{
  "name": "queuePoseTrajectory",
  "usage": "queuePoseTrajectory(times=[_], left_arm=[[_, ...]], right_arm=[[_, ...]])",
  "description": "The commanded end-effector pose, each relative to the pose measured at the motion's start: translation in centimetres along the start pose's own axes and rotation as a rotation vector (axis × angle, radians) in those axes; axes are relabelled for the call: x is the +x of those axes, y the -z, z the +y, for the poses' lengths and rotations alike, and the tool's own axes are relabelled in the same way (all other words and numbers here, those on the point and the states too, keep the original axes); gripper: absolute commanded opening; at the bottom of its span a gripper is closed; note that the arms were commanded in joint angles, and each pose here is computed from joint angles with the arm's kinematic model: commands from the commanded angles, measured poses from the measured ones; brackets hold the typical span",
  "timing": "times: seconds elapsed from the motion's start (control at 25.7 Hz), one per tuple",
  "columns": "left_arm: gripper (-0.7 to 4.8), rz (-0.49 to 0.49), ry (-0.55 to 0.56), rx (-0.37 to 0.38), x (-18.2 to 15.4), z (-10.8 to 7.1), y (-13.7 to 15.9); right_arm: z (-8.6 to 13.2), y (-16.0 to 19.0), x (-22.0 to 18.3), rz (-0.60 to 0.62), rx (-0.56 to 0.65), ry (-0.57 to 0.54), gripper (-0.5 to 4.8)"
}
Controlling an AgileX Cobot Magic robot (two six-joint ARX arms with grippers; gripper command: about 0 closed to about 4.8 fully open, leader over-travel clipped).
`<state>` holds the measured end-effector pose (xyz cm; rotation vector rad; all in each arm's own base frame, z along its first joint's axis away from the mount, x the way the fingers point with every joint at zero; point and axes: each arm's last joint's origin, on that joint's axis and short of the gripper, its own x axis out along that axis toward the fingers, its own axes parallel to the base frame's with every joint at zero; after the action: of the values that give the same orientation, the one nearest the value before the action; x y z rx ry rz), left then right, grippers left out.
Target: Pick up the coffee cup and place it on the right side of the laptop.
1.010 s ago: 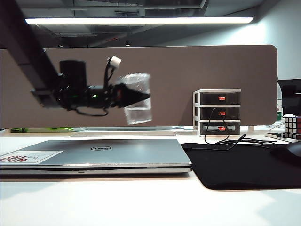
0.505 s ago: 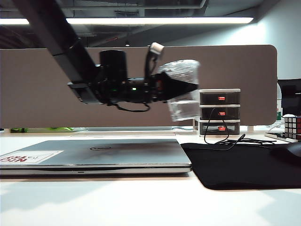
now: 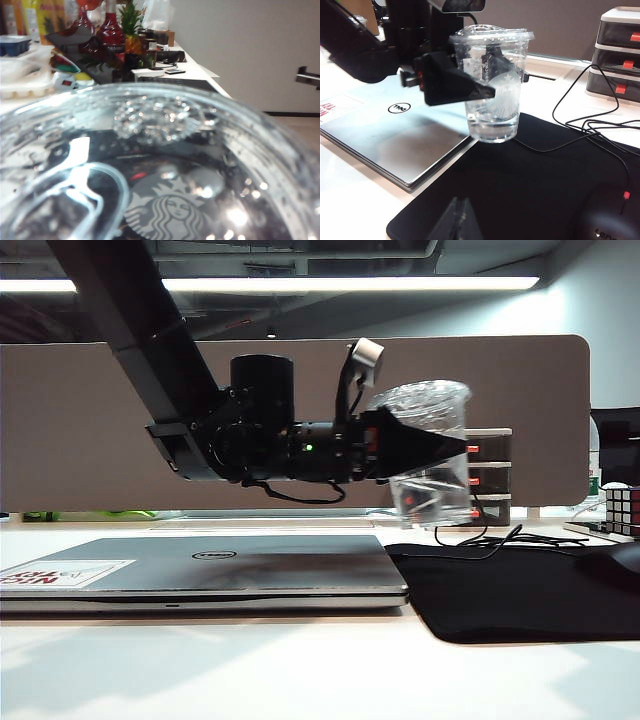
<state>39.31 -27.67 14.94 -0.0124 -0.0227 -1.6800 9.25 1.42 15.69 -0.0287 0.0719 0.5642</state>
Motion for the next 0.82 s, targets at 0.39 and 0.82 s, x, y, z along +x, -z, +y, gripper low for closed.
queuePoseTrajectory(times=[0.39,0.82], left_arm=[[3.63,-0.009,-0.093,0.114,3.5,-3.5,1.0],[3.64,0.092,-0.126,0.102,4.6,-4.2,2.4]], right_arm=[[0.0,0.1,0.0,-0.004,-0.006,-0.003,-0.01],[0.0,0.1,0.0,-0.004,-0.006,-0.002,-0.01]])
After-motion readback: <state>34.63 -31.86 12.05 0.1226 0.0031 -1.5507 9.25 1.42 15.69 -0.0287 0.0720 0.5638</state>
